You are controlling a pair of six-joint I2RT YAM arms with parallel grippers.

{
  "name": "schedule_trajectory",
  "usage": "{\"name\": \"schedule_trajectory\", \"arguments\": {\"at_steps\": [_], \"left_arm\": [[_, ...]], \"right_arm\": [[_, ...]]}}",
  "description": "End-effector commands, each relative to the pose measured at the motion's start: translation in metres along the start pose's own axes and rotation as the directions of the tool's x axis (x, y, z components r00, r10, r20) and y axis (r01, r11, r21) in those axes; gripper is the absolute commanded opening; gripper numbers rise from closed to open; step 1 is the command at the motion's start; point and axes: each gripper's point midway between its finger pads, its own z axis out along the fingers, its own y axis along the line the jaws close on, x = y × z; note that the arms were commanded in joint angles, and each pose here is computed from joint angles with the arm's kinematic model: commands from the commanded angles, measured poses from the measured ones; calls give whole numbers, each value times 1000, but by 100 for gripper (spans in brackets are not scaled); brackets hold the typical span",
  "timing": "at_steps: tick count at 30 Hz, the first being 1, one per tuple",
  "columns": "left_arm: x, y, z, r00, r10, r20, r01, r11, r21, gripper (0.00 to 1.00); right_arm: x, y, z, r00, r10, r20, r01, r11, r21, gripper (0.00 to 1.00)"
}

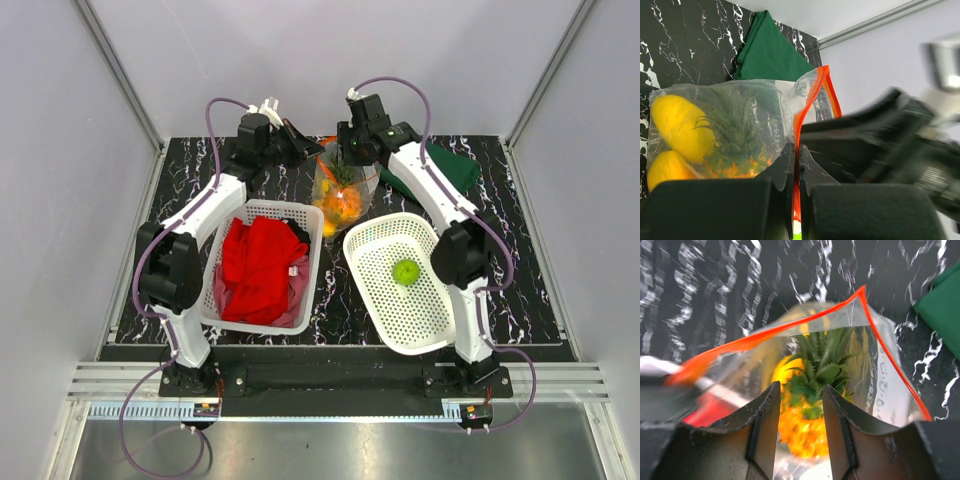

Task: Open the zip-top bag and remove the fake food

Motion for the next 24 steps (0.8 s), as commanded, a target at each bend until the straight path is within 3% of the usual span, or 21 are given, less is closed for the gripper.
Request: {"name": "schedule_trajectory", "arguments": {"at_steps": [1,10,13,21,24], "left_arm": [[-23,-45,-5,998,45,53,-51,991,122,0],[-28,-45,4,998,46,51,-52,991,122,0],[-25,-42,11,999,28,40,-32,992,124,0],[-16,-35,28,1000,1,12,-3,992,123,0],[-12,-36,33,1000,1,2,-2,992,124,0]], "right_arm": [[2,1,9,1000,-9,-24,9,1000,13,47],[25,-16,51,996,7,-84,-4,999,32,58],[27,-7,61,997,27,-79,-29,999,-31,68],[33,19,88,1000,17,2,-16,969,-247,78],[42,16,100,997,71,-9,-70,953,-293,79]]}}
